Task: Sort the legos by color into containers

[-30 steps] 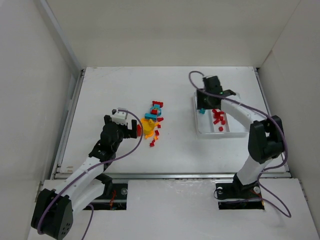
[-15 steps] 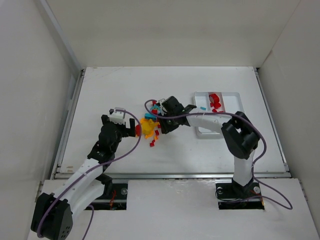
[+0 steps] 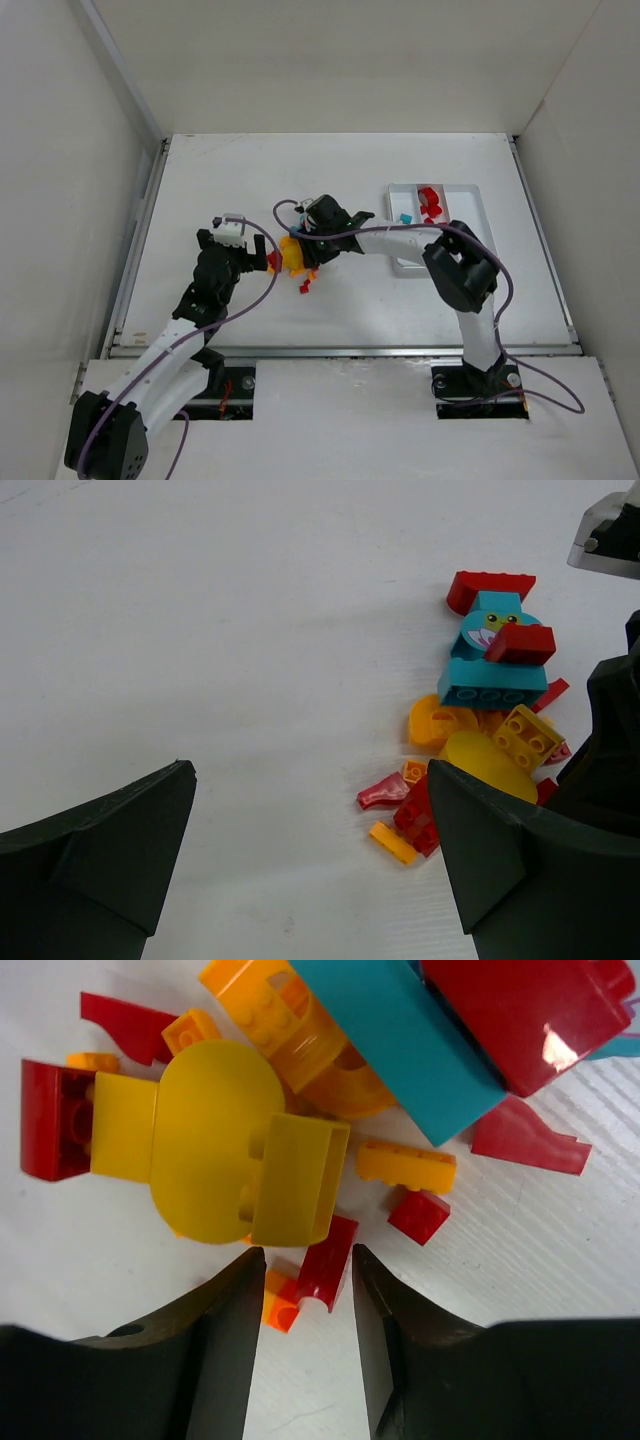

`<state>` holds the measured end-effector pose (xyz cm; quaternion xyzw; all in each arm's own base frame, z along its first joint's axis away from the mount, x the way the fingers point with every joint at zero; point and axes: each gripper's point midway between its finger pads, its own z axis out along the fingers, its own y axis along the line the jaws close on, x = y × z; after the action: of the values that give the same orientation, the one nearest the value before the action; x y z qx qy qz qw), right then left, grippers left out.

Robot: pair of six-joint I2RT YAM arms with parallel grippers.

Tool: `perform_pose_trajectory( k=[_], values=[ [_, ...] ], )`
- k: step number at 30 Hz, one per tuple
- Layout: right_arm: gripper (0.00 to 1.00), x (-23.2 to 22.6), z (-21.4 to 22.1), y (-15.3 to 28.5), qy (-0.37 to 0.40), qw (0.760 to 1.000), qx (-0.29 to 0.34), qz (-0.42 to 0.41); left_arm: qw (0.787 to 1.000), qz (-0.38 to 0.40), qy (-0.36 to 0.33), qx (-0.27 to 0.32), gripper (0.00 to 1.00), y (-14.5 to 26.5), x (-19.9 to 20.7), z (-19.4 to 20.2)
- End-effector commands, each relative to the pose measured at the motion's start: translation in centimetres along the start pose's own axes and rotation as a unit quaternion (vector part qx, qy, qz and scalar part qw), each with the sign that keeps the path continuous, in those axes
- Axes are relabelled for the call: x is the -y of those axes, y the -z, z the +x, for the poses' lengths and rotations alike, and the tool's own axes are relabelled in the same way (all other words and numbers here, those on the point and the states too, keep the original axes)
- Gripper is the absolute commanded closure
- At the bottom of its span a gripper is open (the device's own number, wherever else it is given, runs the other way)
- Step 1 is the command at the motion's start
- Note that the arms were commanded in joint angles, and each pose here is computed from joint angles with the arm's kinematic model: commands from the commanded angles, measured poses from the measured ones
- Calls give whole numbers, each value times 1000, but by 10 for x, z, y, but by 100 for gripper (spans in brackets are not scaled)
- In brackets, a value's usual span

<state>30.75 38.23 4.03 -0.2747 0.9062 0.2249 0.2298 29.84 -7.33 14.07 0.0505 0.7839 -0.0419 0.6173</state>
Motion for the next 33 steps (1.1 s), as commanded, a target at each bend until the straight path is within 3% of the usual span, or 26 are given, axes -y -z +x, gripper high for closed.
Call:
perform_pose_trajectory(
  k=[1,7,17,21,27,33],
  values=[
    [54,-1,-20,0,-1,999,29,37,1000,-3,4,25,0,0,-3,-10],
    [56,12,-17,5,7,993,28,113,1000,-3,10,24,0,0,-4,-10],
    [59,1,0,1,43,993,6,112,999,-12,13,29,0,1,-10,-13],
    [67,3,6,-2,43,992,-4,115,999,-7,13,29,0,1,-8,-13],
    [99,8,0,2,28,991,9,134,999,-7,13,29,0,0,-9,-13],
    [100,25,-25,41,-27,984,68,161,1000,-3,13,29,0,0,-8,-13]
  ],
)
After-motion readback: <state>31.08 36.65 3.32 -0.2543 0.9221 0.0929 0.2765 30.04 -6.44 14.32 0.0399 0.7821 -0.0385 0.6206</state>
